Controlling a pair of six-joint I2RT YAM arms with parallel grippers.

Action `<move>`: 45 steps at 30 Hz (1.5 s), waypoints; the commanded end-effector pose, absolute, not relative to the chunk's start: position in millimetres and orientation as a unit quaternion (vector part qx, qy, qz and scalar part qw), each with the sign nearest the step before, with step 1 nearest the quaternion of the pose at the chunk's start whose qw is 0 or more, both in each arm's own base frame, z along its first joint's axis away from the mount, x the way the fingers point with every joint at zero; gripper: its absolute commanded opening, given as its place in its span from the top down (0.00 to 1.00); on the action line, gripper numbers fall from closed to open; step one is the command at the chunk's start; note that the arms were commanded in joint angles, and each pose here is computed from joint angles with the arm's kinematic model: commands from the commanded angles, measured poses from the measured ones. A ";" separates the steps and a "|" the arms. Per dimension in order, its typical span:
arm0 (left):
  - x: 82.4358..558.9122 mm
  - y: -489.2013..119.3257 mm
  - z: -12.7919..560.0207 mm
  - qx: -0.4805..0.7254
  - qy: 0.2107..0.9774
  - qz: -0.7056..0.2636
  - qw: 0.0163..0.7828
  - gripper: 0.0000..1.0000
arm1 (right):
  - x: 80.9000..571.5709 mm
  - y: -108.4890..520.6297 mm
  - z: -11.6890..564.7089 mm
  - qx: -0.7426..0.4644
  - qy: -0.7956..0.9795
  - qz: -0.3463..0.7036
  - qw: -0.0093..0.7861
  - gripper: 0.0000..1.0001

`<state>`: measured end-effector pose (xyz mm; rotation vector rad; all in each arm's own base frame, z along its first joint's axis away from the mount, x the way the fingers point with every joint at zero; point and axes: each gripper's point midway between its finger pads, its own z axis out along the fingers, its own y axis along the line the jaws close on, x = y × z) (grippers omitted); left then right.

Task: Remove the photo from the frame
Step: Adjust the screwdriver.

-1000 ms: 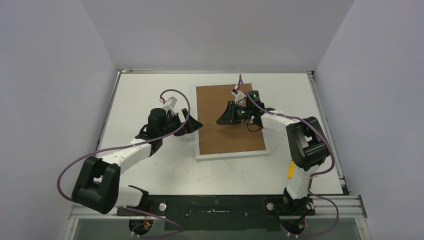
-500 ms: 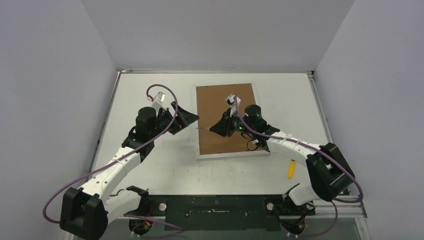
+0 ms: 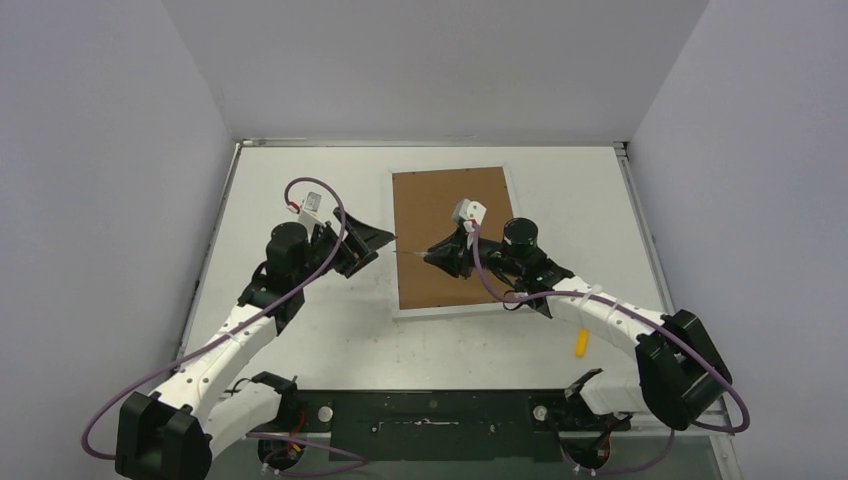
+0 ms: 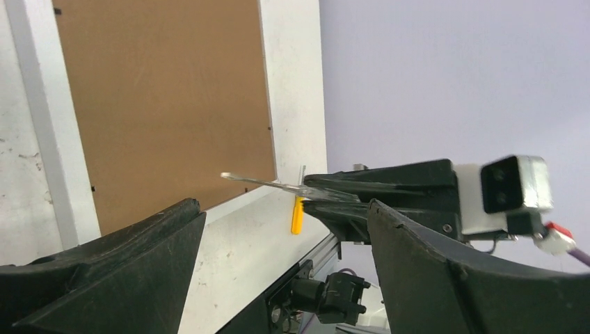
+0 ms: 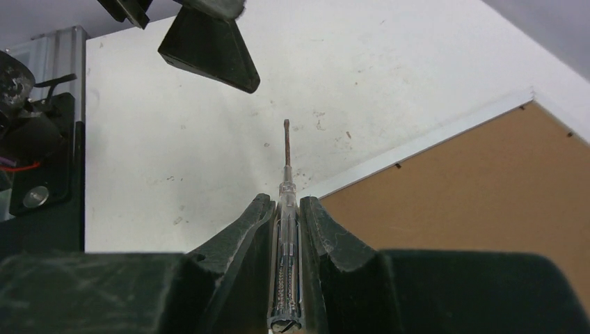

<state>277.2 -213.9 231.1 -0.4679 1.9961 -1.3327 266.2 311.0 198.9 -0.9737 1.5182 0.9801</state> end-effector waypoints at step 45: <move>279.4 -252.8 239.6 -0.307 0.653 -0.622 0.303 1.00 | 224.9 334.0 235.8 -0.500 0.512 0.375 0.590 0.81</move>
